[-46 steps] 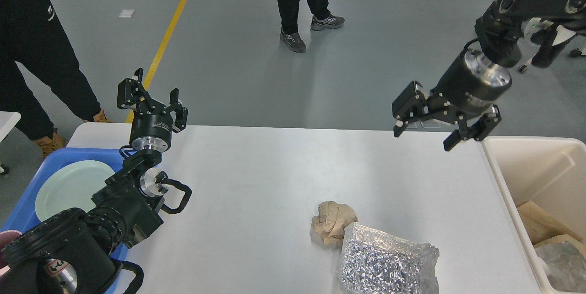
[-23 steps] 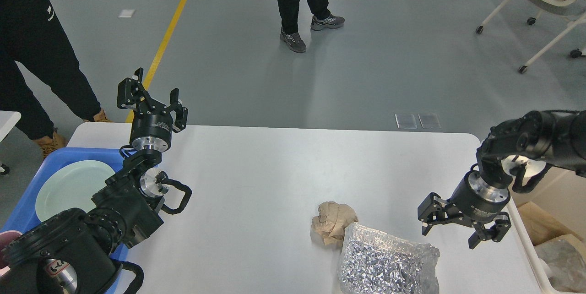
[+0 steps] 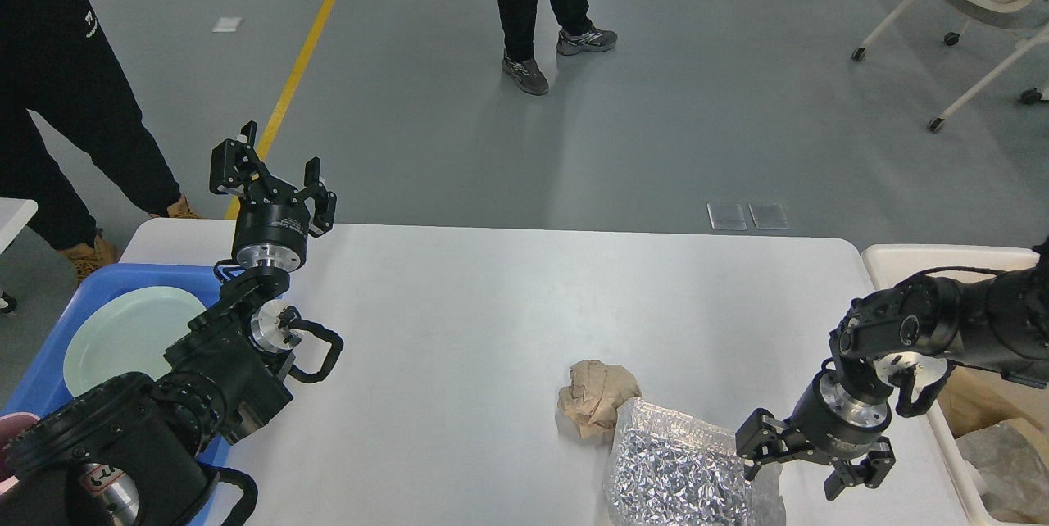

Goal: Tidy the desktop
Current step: 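Lower the right gripper onto the silver foil bag and close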

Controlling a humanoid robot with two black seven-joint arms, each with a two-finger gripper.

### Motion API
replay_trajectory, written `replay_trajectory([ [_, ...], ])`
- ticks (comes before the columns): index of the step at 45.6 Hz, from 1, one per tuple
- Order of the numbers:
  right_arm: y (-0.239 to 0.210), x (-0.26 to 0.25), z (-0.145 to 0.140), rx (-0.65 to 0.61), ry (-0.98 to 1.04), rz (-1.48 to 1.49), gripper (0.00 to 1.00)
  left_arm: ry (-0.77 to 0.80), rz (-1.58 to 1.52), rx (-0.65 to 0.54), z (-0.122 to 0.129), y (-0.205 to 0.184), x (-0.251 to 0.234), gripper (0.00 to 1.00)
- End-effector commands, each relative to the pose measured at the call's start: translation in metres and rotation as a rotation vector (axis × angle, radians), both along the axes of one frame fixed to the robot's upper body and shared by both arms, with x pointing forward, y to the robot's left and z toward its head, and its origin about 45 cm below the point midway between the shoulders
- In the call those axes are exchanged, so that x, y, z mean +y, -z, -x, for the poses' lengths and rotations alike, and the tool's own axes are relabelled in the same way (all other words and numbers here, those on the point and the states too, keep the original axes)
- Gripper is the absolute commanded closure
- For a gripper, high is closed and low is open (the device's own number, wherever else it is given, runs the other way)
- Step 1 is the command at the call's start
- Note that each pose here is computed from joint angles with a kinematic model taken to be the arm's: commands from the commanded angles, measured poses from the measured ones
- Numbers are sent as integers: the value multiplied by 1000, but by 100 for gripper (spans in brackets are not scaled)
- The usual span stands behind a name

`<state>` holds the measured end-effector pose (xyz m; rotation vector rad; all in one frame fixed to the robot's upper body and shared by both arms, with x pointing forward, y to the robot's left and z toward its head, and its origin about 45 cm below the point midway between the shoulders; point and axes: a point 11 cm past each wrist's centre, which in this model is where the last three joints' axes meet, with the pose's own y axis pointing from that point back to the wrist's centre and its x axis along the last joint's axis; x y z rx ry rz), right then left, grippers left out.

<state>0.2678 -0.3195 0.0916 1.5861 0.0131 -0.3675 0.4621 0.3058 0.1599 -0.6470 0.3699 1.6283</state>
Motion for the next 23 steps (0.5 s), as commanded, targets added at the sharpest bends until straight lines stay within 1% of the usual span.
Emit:
replay_trajectory([
  [1,14,-5,12,21,15,8,0,-2,-1,1,0,0,0,4],
  [7,24,-2,15,-15,32,-1,4,0,0,0,0,0,0,4],
  [8,25,-2,15,-24,35,-1,6,-1,0,1,0,0,0,4],
  [10,26,-3,14,-37,43,1,15,0,0,0,0,0,0,4],
  [11,26,-3,14,-41,45,0,19,0,0,0,0,0,0,4],
  [15,26,-4,14,-43,47,2,25,-1,-1,1,0,0,0,4],
  [18,28,-5,17,-38,51,0,34,-1,0,1,0,0,0,4],
  [22,28,-2,16,-43,57,-13,37,-1,0,1,0,0,0,4],
  [23,28,-1,15,-46,57,-15,40,0,0,0,0,0,0,4],
])
